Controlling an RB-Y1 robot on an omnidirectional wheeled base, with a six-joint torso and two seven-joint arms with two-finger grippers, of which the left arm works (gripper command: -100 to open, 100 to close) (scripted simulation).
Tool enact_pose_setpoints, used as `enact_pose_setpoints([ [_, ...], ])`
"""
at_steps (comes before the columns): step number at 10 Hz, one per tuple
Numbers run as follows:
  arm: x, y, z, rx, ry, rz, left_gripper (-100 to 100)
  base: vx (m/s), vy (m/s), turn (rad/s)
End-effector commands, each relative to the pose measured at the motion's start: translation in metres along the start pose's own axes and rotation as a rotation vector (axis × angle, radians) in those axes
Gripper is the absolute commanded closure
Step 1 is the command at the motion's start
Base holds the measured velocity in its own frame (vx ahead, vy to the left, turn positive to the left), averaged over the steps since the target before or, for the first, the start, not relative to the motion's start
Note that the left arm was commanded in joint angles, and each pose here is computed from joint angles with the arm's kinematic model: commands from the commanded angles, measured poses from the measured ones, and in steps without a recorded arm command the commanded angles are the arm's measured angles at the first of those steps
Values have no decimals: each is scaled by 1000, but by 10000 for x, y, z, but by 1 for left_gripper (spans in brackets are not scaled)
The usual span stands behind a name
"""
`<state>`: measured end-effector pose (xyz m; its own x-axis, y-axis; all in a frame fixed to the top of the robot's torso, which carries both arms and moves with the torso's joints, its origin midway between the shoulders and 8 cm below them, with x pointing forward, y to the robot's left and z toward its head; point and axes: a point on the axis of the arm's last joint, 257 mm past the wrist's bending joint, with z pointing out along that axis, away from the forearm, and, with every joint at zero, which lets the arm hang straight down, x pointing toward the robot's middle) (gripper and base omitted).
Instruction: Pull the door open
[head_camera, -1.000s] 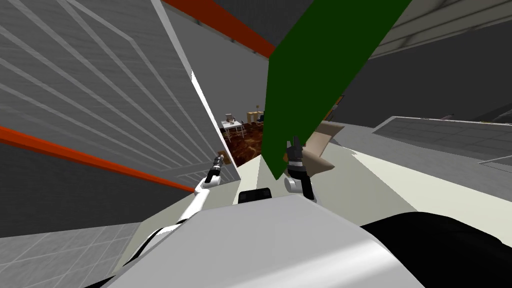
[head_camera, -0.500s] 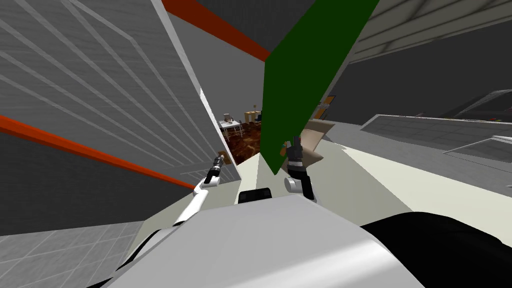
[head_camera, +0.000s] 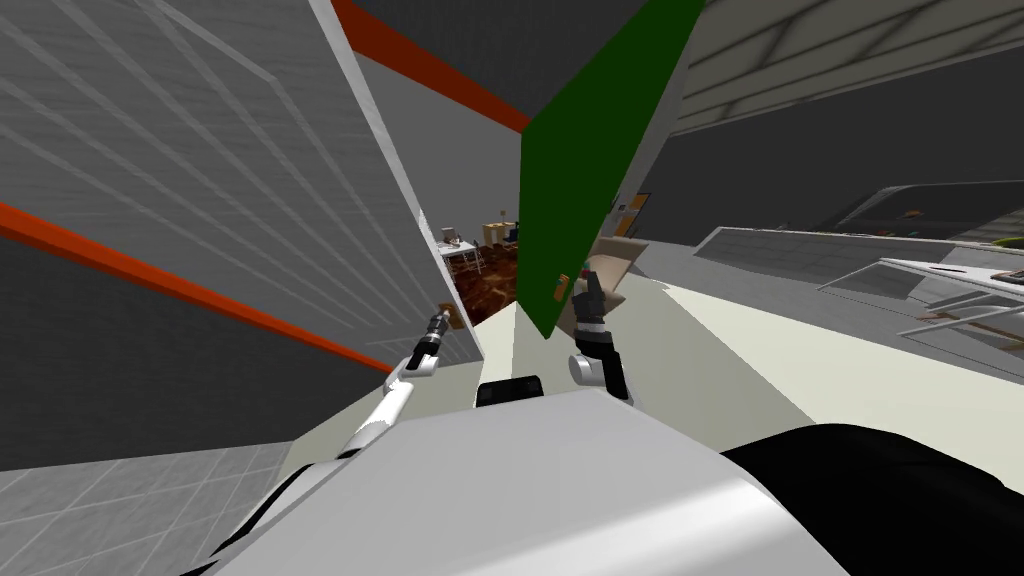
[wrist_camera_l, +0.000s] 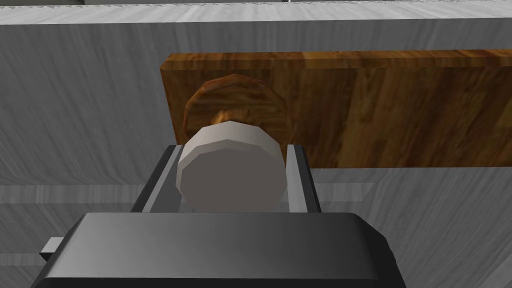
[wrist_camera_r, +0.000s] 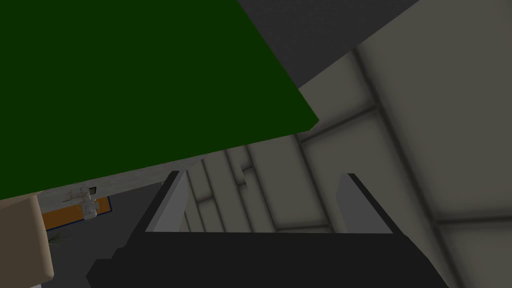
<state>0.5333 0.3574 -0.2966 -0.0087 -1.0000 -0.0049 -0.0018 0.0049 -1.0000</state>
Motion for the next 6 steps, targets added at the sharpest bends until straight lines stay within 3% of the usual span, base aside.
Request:
enact_pose_setpoints([
  [1,63,-5,-17,2,19,-4,100,-222,85,-77],
  [2,24,-8,-9,1,10,0,100,-98,38,-19],
  [6,107,2,-119,1,63,0,100,-169,86,-96],
])
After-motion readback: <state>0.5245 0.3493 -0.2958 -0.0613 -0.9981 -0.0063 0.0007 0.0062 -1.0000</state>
